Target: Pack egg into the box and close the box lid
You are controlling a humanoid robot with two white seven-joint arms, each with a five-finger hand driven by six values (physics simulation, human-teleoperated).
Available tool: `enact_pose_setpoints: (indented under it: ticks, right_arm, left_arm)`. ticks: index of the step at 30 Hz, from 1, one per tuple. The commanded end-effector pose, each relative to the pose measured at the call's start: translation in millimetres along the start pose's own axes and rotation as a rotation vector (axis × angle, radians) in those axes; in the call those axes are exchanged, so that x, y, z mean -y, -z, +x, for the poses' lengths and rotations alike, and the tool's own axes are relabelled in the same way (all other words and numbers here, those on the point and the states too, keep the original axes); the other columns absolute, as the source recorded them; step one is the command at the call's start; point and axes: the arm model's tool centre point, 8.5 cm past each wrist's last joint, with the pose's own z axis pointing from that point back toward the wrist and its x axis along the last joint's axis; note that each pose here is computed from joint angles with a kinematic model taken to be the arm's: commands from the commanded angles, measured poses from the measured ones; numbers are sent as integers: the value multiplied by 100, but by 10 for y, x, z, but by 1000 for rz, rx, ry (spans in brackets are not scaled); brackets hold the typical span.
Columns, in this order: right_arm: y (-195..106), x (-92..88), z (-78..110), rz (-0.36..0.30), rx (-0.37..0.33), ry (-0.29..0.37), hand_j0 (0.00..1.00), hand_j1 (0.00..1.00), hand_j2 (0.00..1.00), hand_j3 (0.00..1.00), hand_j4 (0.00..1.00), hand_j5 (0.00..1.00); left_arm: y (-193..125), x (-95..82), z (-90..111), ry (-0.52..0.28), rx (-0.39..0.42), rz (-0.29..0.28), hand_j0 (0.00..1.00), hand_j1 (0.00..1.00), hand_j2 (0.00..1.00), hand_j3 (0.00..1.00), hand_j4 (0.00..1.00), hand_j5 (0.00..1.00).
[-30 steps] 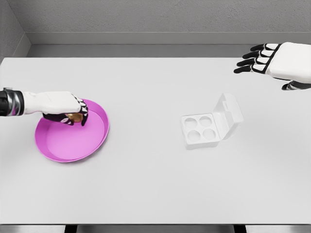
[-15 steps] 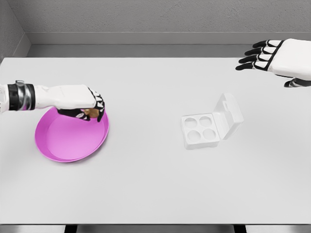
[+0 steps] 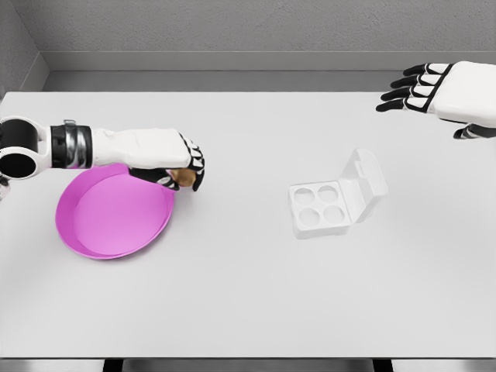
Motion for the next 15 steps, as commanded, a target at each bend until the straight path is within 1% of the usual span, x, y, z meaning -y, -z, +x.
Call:
enact_pose_setpoints:
  ticks: [1,3,8,11,15]
  right_arm:
    - [-4,4,-3,-2,-2,4,100,100,100,100,100,100]
    - [-4,4,-3,-2,-2,4,100,100,100,100,100,100]
    - [-4,4,-3,-2,-2,4,100,100,100,100,100,100]
    - [-4,4,-3,-2,-2,4,100,100,100,100,100,100]
    - [-4,4,-3,-2,-2,4,100,100,100,100,100,100]
  left_arm:
    - [93,-33,40,-5,22,14,40,40,40,40,40,40]
    - [166,-102,70,6,38,25,40,40,40,40,40,40]
    - [244,-137,116,9,60,36,40,40,40,40,40,40]
    - [394,-218,197,20,96,52,40,40,40,40,40,40]
    - [503,-270,284,31,129,62,40,40,40,40,40,40]
